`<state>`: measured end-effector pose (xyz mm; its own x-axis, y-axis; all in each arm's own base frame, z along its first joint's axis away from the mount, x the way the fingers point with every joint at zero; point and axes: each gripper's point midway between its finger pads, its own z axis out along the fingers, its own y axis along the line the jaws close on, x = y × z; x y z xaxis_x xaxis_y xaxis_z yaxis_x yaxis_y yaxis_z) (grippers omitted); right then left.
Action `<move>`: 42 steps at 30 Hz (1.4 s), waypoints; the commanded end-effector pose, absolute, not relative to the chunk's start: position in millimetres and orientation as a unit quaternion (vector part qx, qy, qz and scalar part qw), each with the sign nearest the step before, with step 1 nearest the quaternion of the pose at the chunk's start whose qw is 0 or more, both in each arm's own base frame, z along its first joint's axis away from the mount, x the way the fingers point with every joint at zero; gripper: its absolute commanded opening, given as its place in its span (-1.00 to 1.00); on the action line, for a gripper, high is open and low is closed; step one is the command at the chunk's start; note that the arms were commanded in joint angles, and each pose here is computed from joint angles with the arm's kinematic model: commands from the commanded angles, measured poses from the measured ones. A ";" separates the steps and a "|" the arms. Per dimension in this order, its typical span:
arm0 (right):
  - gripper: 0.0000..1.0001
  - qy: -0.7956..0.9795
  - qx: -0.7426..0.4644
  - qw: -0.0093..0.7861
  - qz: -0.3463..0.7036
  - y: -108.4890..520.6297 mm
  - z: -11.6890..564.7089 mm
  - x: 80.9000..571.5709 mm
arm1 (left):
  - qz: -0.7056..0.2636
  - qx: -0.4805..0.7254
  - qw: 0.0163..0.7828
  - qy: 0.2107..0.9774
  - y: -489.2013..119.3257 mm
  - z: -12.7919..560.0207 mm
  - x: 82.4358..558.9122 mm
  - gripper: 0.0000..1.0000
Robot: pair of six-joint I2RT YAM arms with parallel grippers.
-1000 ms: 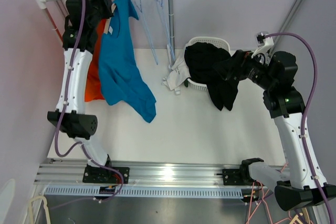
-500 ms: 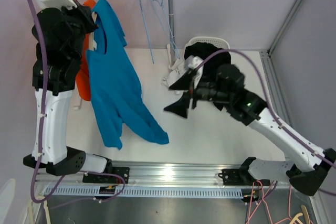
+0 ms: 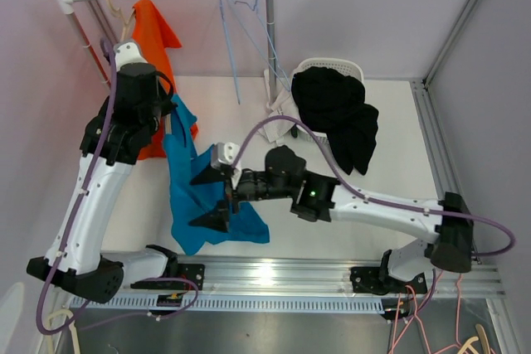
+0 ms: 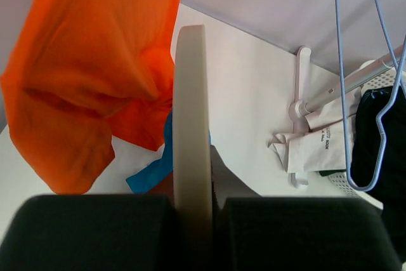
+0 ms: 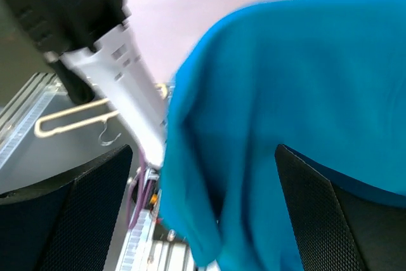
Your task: Remove the t-shirt from the hanger
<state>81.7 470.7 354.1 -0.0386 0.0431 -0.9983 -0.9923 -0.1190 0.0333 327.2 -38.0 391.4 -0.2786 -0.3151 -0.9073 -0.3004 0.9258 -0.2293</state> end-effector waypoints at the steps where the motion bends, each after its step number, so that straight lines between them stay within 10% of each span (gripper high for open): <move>1: 0.99 0.435 -0.480 0.502 0.573 500.1 393.2 84.1 | -0.039 -0.225 0.611 0.758 -34.0 421.8 314.1 -0.99; 3: 0.99 0.457 -0.485 0.492 0.559 513.0 380.1 85.2 | -0.039 -0.223 0.609 0.760 -34.9 416.4 315.1 -0.99; 7: -1.00 0.491 -0.496 0.466 0.544 528.5 362.5 78.6 | -0.035 -0.215 0.611 0.761 -37.8 419.1 323.7 -0.99; 23: -1.00 0.545 -0.573 0.389 0.474 467.8 286.7 -60.3 | -0.002 -0.186 0.540 0.821 -65.7 410.1 420.8 -0.99; 42: -1.00 0.832 -0.132 0.462 0.278 333.4 246.7 263.9 | -0.238 -0.022 0.693 0.680 -53.6 463.6 131.5 -0.99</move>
